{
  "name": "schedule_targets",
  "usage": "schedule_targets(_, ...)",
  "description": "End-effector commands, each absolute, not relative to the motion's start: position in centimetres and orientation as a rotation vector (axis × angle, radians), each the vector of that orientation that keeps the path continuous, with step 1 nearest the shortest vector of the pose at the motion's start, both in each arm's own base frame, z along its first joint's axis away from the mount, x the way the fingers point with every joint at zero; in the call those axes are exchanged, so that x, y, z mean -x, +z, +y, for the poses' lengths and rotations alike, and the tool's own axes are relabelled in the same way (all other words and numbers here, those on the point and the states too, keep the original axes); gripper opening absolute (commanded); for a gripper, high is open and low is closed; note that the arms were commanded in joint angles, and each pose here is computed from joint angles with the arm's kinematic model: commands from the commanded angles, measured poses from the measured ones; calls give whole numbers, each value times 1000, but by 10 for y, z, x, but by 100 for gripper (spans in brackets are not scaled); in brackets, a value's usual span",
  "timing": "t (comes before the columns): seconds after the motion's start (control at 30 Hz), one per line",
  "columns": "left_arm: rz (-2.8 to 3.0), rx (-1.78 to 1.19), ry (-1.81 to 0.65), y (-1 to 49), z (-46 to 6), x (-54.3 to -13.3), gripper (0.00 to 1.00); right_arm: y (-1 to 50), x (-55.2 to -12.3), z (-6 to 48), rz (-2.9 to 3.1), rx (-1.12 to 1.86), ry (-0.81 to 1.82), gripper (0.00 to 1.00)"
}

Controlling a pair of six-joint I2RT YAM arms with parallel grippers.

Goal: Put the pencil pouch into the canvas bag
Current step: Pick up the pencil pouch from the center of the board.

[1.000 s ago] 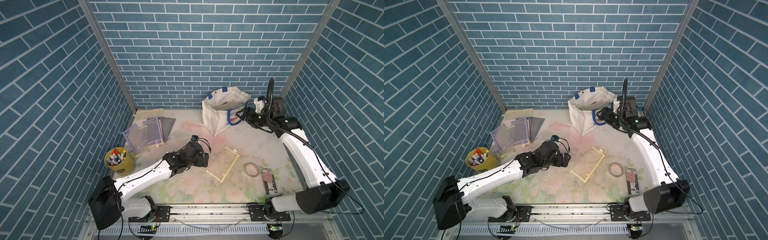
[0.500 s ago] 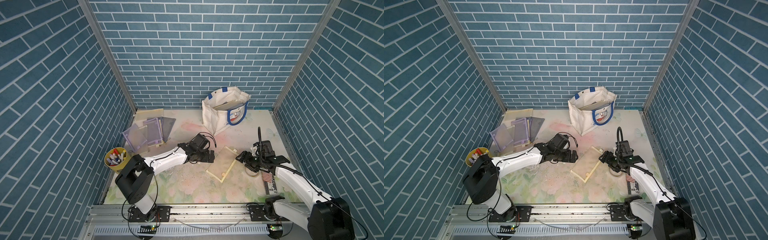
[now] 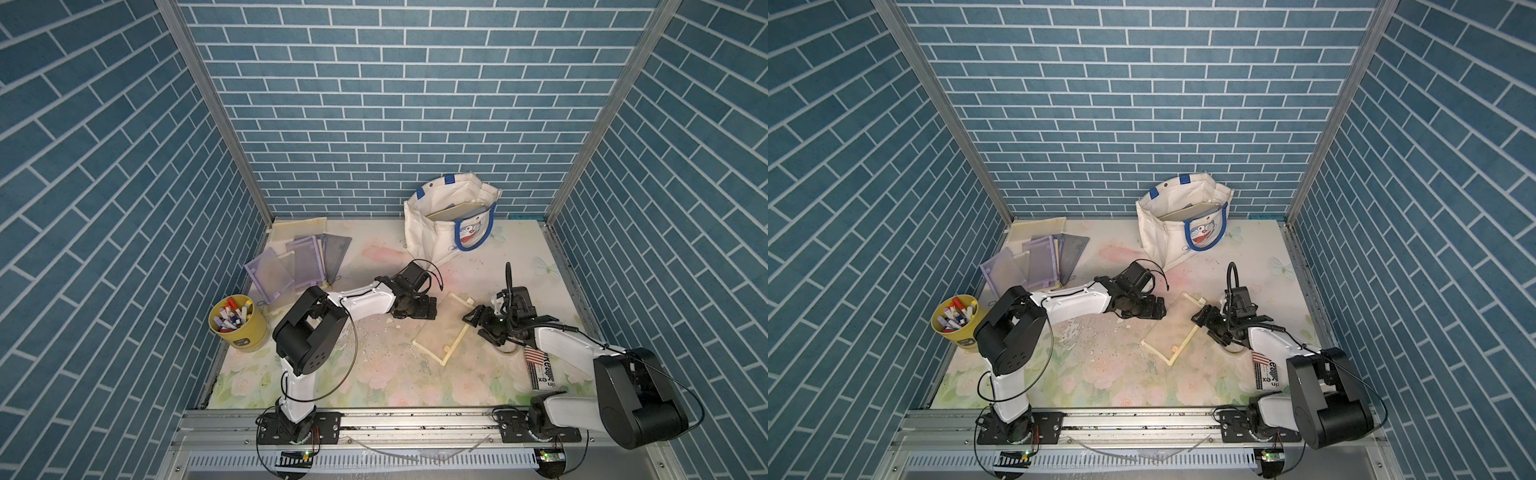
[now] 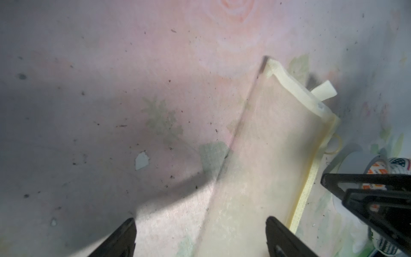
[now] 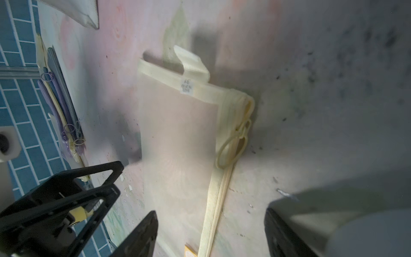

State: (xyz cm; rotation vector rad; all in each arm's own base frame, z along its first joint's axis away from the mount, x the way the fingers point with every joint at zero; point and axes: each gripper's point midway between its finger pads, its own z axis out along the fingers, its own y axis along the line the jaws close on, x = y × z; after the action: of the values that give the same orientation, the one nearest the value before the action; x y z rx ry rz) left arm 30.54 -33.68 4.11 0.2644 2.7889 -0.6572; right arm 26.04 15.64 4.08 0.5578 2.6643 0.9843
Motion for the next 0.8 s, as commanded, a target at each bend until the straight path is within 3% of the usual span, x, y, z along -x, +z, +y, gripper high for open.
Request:
schedule_targets(0.0,2818,-238,-711,28,-337,-297,86,28,-263,160,2673,-593,1001,75)
schedule_targets(0.27,2844,-196,-860,8,-354,-270,75,9,-270,167,2686,-633,1045,71)
schedule_targets(0.47,2795,-71,-1050,4,-372,-264,64,16,-275,174,2634,-629,1116,58)
schedule_targets(0.77,2741,-37,-1142,12,-380,-267,45,31,-275,202,2605,-495,1215,42)
